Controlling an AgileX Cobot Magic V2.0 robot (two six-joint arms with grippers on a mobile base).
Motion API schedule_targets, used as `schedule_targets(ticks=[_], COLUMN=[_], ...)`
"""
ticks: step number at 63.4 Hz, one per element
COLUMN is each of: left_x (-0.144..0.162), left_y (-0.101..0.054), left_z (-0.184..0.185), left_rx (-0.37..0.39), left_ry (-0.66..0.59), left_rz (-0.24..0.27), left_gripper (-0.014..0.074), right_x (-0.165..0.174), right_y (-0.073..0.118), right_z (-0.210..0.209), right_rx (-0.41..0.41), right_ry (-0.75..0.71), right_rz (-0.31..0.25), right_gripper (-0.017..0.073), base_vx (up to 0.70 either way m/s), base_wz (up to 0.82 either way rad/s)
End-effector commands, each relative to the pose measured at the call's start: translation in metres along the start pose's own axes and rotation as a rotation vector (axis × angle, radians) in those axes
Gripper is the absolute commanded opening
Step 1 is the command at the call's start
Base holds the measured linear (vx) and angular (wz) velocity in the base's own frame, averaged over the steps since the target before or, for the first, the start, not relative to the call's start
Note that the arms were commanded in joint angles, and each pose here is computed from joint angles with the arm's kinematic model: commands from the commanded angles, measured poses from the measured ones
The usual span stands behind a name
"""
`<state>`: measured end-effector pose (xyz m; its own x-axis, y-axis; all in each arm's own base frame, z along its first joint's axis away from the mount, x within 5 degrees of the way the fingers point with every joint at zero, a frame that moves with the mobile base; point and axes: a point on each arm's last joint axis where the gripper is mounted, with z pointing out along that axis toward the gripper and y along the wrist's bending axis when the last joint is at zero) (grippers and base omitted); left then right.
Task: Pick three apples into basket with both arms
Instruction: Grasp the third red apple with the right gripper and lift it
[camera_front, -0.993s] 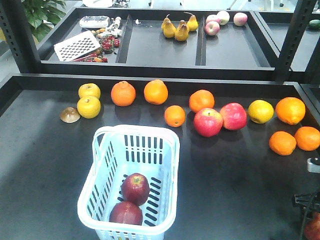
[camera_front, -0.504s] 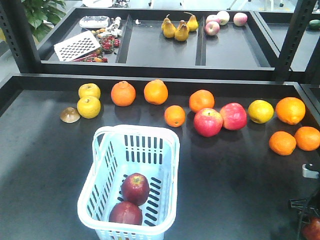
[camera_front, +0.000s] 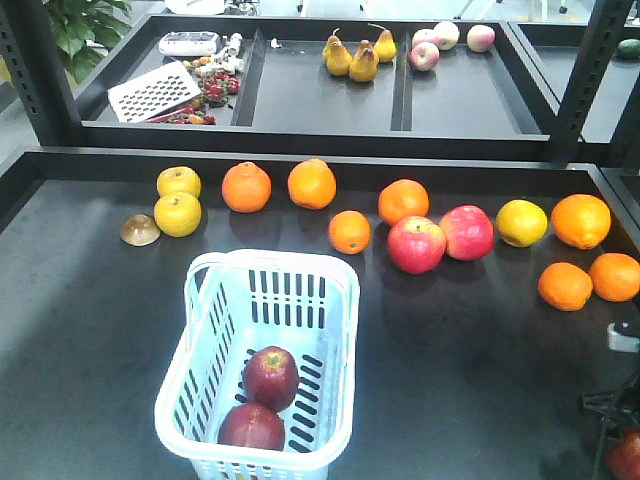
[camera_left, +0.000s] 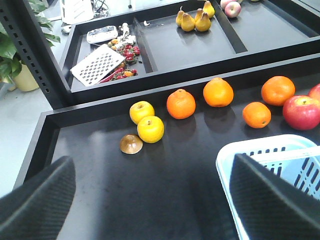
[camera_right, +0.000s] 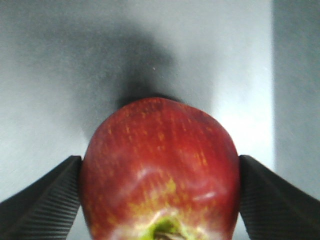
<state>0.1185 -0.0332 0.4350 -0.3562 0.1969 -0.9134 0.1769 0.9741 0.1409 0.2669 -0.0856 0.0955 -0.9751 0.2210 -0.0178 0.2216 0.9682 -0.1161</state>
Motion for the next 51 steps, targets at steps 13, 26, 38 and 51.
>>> schedule_targets(ticks=[13,26,38,51], left_x=[-0.012,-0.012,-0.012,-0.012], left_y=[0.003,0.003,0.003,0.003], left_z=[-0.007,-0.007,-0.007,-0.007], left_rx=[0.004,0.004,0.004,0.004], left_ry=[-0.088,-0.088,-0.088,-0.088], left_rz=[-0.012,-0.012,-0.012,-0.012], left_gripper=[0.0588,0.0588,0.0588,0.0588], right_x=[-0.002,0.020,0.045,0.076], right_y=[-0.006,0.009,0.057,0.122], right_z=[-0.089,-0.148,-0.189,-0.209], right_rx=[-0.054,-0.209,-0.326,-0.437], right_ry=[-0.297,-0.473,-0.607,-0.675], right_rz=[0.088,0.038,-0.217,-0.510], right_gripper=[0.0260,0.0260,0.0260,0.0260], base_vx=[0.00,0.00,0.00,0.00], base_wz=[0.00,0.00,0.00,0.00])
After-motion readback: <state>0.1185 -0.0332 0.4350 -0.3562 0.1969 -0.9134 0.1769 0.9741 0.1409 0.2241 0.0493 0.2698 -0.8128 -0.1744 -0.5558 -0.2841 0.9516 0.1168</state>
